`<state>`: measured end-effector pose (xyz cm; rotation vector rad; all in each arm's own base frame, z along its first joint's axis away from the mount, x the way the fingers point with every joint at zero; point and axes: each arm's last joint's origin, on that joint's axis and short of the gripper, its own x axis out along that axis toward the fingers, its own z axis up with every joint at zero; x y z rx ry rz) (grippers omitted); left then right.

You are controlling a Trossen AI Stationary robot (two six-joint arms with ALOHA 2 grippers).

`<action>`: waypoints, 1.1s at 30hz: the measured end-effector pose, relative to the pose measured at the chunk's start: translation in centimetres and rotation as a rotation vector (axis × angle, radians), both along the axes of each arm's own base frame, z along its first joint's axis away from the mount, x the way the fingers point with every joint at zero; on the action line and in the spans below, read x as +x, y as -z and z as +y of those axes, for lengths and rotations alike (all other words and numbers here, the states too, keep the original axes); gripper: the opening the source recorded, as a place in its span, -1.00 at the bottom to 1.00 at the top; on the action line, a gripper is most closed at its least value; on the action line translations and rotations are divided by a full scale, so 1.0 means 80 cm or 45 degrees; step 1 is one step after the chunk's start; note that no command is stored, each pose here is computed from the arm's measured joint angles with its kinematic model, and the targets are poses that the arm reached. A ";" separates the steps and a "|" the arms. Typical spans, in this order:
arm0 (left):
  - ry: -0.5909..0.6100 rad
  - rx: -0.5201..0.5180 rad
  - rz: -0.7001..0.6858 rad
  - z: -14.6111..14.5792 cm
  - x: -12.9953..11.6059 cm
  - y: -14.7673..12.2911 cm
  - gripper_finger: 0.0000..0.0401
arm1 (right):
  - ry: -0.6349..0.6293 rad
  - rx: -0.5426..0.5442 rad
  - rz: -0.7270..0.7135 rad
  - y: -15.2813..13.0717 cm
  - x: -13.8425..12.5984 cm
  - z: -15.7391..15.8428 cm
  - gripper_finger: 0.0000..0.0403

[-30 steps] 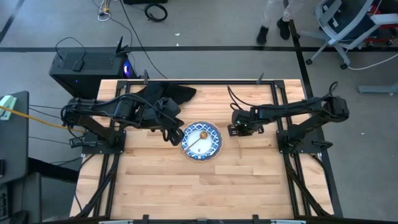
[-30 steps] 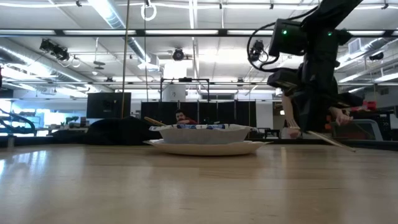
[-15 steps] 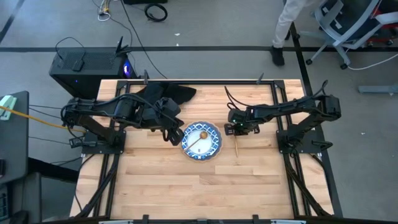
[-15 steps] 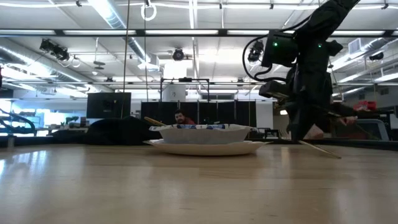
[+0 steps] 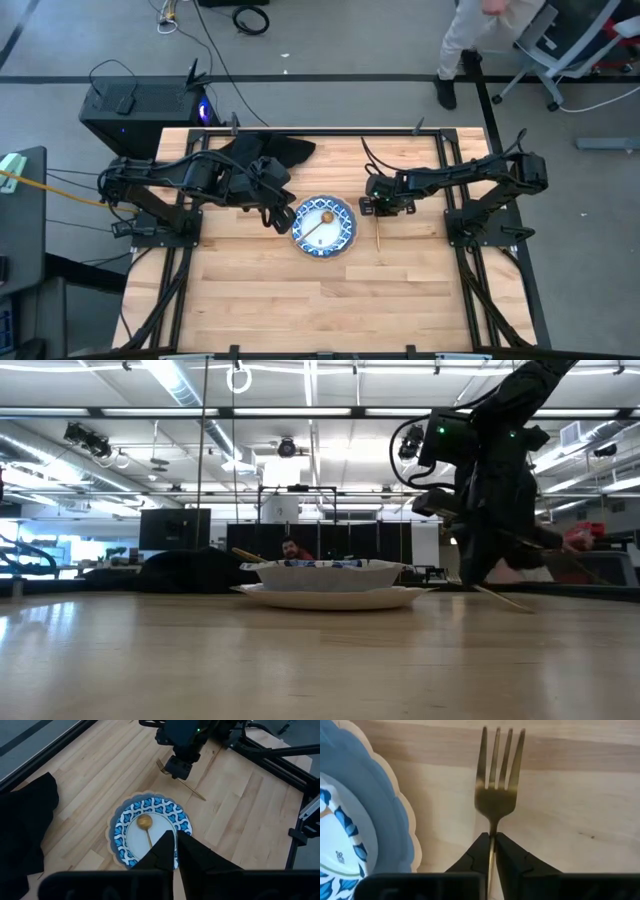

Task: Set table place
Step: Put the golden fork to the right of the gray plate, then fold the black napkin

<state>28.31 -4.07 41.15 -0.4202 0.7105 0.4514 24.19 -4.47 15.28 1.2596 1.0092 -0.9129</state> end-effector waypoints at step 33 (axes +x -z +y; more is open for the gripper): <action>-0.442 -0.152 0.377 0.103 -0.011 0.034 -0.86 | -0.162 -0.272 -0.402 -0.092 -0.044 -0.022 -0.53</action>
